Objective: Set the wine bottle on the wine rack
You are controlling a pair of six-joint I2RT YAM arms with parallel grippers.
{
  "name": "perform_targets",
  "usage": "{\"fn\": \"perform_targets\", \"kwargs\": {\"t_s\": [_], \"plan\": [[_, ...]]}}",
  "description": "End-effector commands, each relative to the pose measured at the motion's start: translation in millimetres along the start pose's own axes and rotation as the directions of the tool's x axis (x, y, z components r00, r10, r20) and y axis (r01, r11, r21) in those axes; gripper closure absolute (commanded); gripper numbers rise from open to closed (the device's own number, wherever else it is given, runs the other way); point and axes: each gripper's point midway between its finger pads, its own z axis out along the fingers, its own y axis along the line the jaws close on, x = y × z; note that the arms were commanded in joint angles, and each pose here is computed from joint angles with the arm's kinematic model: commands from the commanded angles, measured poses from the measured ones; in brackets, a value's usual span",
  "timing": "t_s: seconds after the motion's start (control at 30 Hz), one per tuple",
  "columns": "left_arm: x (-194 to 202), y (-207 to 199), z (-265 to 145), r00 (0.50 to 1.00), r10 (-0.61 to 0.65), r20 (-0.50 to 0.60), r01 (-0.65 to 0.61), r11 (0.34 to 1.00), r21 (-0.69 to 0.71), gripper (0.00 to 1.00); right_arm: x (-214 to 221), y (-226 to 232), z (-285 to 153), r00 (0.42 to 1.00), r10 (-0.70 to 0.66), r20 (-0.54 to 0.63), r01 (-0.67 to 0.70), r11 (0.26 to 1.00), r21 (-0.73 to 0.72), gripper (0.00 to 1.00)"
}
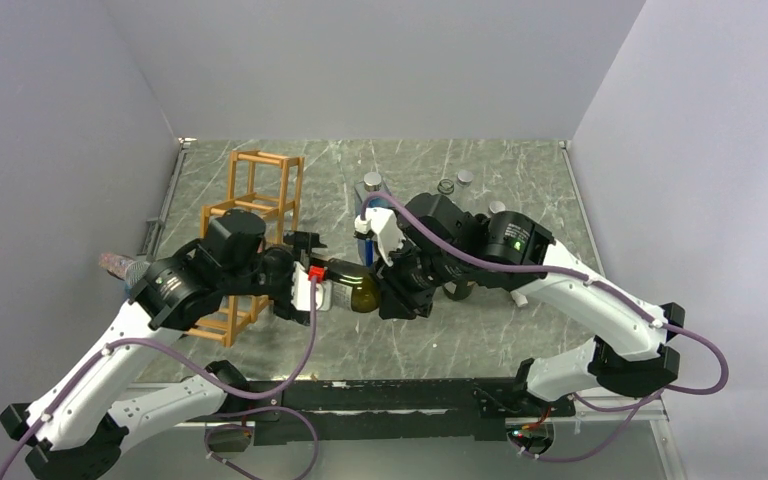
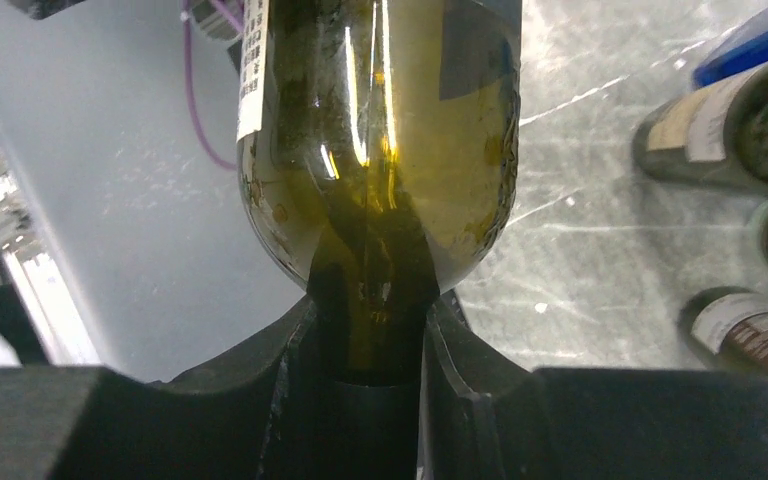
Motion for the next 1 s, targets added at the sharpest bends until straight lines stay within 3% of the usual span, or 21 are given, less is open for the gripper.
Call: {"fn": "perform_targets", "kwargs": {"t_s": [0.0, 0.13, 0.57, 0.8, 0.97], "plan": [[-55.8, 53.2, -28.1, 0.976, 0.11, 0.188, -0.061, 0.966, -0.25, 0.01, -70.0, 26.5, -26.2, 0.929, -0.109, 0.353, 0.124, 0.992, -0.02, 1.0], [-48.7, 51.9, -35.4, 0.983, 0.116, 0.143, -0.075, 0.962, -0.263, 0.01, -78.8, 25.6, -30.5, 0.906, -0.121, 0.406, 0.13, 0.992, 0.007, 1.0], [-32.8, 61.6, -80.9, 0.996, 0.048, 0.08, -0.005, 0.883, -0.47, 0.01, -66.9, 0.5, 0.0, 0.922, -0.145, 0.359, 0.119, 0.989, 0.092, 1.0], [-31.0, 42.0, -84.4, 0.993, 0.058, 0.1, -0.008, 0.899, -0.438, 0.01, -69.1, 2.1, 0.7, 0.91, -0.146, 0.388, 0.13, 0.989, 0.067, 1.0], [-36.8, 23.0, -76.0, 0.992, 0.047, 0.121, -0.007, 0.951, -0.31, 0.01, -65.4, 11.3, -1.3, 0.928, -0.125, 0.35, 0.14, 0.99, -0.016, 1.0]]}}
